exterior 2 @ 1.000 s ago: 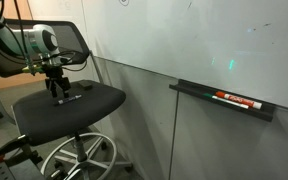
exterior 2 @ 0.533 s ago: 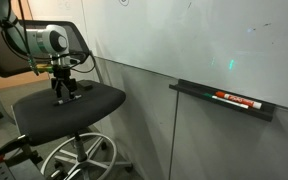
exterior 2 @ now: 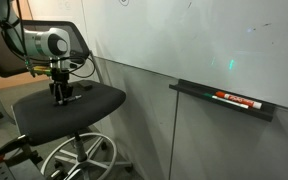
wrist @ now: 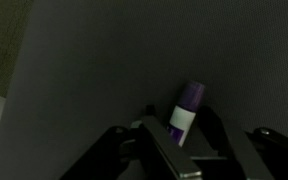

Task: Use the marker on the chair to draw a smiley face on the whiteboard

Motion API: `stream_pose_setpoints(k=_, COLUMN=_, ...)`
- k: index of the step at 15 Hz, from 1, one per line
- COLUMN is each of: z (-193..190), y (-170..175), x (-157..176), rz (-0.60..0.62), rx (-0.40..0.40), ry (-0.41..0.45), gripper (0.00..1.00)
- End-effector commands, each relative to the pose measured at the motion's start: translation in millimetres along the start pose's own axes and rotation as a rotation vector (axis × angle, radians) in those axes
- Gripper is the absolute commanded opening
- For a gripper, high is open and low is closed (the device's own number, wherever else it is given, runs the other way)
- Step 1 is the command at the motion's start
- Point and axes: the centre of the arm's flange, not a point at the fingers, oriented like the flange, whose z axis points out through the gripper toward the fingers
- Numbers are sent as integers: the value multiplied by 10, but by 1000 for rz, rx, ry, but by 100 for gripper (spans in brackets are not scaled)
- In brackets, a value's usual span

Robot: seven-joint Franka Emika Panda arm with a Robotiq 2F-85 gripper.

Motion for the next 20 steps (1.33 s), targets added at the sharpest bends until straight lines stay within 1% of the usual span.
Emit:
stream_pose_setpoints(k=1, z=-25, y=31, x=-81, rz=-11, rx=14, ry=-9, gripper=21)
stream_pose_setpoints(k=3, z=-49, y=14, x=-84, rz=-17, rx=10, ry=-5, gripper=6)
stream_pose_setpoints(k=4, z=-69, y=7, x=-85, rz=-19, rx=9, ry=-5, gripper=4)
stream_pose_setpoints(k=5, z=-91, y=4, x=-87, rz=-22, rx=6, ry=-5, gripper=9)
stream_pose_setpoints(k=7, z=-146, y=9, x=-94, rz=-24, rx=-3, ry=-7, gripper=8)
stream_pose_setpoints(k=11, z=-300, y=104, x=-121, rz=-10, rx=-46, ry=-33, gripper=8)
stream_pose_setpoints(k=15, z=-572, y=334, x=-130, rz=17, rx=-99, ry=-32, gripper=8)
stream_pose_setpoints(k=20, z=-1031, y=756, x=-75, rz=64, rx=-172, ry=38, gripper=8)
